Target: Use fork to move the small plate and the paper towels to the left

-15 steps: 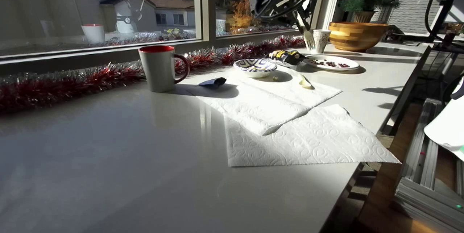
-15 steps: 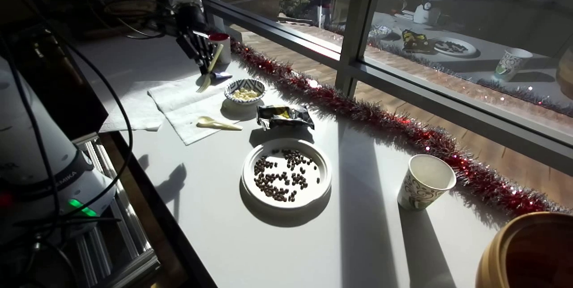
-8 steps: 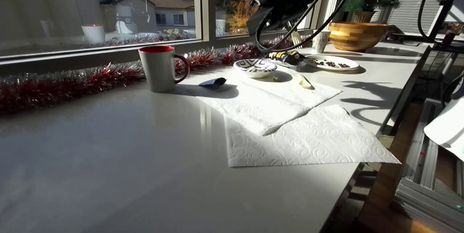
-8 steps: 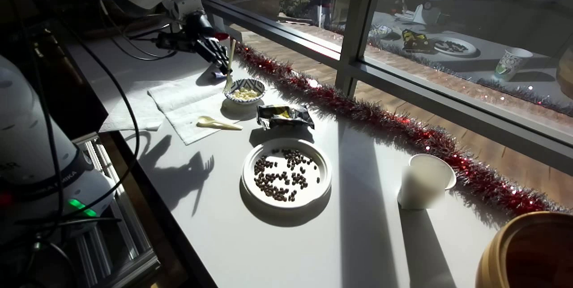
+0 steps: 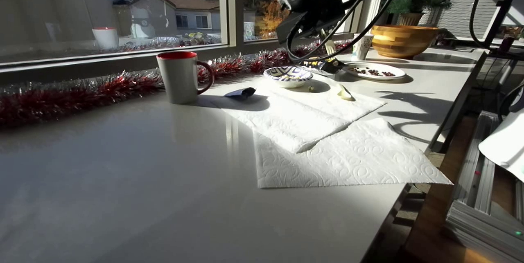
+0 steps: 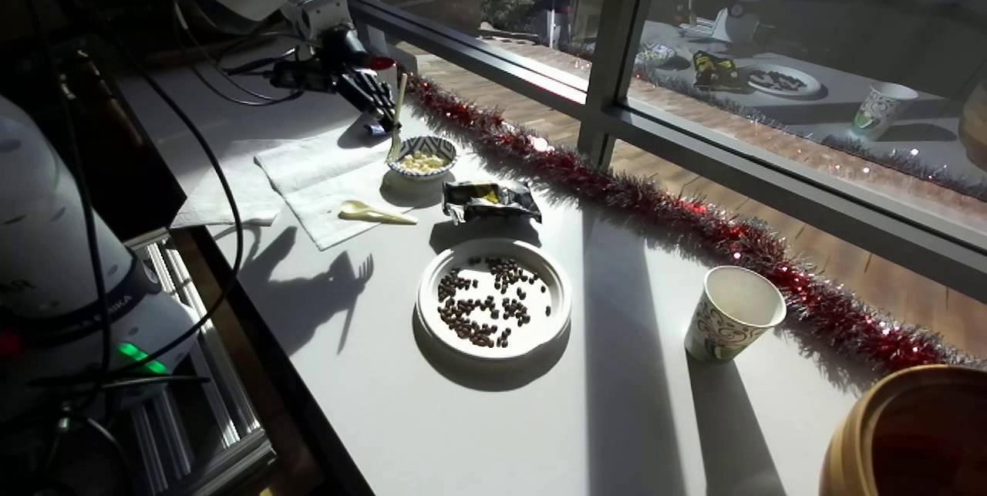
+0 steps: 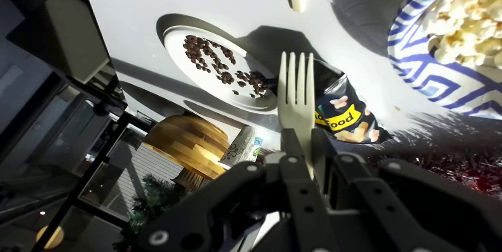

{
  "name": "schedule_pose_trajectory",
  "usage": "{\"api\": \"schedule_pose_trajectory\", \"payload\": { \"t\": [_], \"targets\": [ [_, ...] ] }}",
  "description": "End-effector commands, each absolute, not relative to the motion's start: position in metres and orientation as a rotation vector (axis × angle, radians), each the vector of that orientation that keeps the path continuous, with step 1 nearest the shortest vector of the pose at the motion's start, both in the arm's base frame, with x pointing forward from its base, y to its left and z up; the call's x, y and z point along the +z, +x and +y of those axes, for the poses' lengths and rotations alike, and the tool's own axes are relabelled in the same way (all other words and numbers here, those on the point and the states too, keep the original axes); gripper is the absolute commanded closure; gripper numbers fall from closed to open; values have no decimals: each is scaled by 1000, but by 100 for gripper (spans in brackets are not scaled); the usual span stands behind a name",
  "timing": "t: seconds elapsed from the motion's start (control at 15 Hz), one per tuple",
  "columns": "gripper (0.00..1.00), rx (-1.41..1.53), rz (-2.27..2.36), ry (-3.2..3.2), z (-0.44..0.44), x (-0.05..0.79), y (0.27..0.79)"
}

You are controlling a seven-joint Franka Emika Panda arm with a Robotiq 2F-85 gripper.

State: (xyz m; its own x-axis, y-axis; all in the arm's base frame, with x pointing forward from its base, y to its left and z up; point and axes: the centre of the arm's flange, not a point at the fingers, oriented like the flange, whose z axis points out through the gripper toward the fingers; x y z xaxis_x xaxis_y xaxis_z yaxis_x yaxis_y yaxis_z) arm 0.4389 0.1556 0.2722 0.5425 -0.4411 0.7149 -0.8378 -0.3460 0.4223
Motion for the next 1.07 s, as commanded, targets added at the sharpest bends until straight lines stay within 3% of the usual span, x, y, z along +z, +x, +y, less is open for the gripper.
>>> {"api": "schedule_pose_trajectory", "payload": {
  "t": [0.0,1.0],
  "targets": [
    [97,679,-1017,2095,172,268,436],
    [97,685,-1016,2099,183,248,428]
  ]
}}
